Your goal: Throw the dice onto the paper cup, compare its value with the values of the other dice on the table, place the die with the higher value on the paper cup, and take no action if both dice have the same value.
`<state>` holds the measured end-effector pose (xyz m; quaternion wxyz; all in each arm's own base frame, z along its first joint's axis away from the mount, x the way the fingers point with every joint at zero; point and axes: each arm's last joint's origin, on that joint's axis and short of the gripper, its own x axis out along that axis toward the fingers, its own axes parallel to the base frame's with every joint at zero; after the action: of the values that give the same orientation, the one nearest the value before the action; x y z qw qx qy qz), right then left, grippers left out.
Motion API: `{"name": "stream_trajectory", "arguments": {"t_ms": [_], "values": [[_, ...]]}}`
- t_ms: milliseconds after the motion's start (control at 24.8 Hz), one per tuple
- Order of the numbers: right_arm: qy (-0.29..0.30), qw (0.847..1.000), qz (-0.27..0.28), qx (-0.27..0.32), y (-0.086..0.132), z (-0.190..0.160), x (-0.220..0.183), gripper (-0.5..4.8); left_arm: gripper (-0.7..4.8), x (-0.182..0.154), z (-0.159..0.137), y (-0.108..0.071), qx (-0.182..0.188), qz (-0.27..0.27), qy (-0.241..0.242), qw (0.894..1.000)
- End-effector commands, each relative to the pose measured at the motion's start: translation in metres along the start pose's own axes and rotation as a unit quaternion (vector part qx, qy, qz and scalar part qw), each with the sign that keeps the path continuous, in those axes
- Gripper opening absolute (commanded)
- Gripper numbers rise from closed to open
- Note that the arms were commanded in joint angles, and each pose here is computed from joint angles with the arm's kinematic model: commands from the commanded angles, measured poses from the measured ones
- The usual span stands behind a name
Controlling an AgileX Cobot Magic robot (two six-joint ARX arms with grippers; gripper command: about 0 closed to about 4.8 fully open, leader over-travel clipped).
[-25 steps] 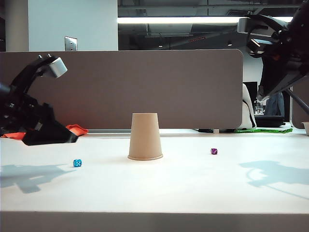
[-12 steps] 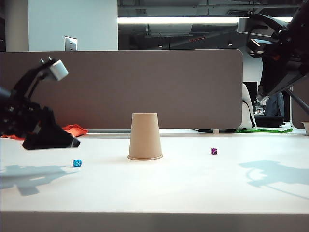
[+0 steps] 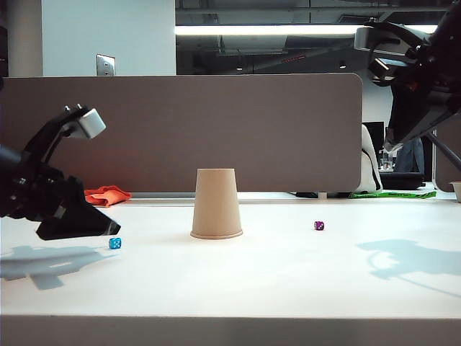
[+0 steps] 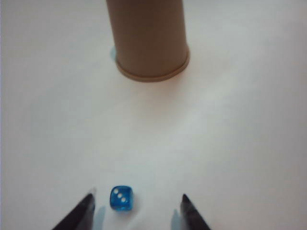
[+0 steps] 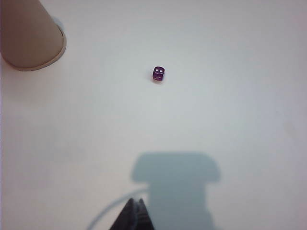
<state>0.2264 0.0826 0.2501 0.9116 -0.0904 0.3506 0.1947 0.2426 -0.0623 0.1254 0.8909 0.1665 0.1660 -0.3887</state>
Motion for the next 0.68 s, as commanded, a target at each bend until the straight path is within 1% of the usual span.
{"name": "stream_trajectory", "arguments": {"t_ms": [40,161,201,282,362,684], "values": [[-0.011,1.0,0.001,-0.003,0.0003,0.0032,-0.0022,-0.01,2.37,0.0033,0.0002,0.0029,0.005,0.011,-0.005,1.0],[-0.011,1.0,0.001,-0.003,0.0003,0.0032,-0.0022,-0.01,2.35,0.0065,-0.0016,0.0041,0.004,0.01,-0.003,1.0],[-0.011,1.0,0.001,-0.003,0.0003,0.0032,-0.0022,-0.01,2.25,0.0075,-0.0017,0.0047,0.005,0.01,-0.005,1.0],[-0.011,1.0,0.001,-0.003,0.0003,0.0031,-0.0022,-0.01,1.77,0.0088,-0.0021,0.0054,0.007,0.013,-0.009,1.0],[-0.011,1.0,0.001,-0.003,0.0003,0.0031,-0.0022,-0.01,1.53,0.0094,-0.0017,0.0061,0.007,0.016,-0.014,1.0],[-0.011,1.0,0.001,-0.002,0.0003,0.0032,-0.0022,-0.01,1.52,0.0103,-0.0023,0.0065,0.006,0.016,-0.011,1.0]]}}
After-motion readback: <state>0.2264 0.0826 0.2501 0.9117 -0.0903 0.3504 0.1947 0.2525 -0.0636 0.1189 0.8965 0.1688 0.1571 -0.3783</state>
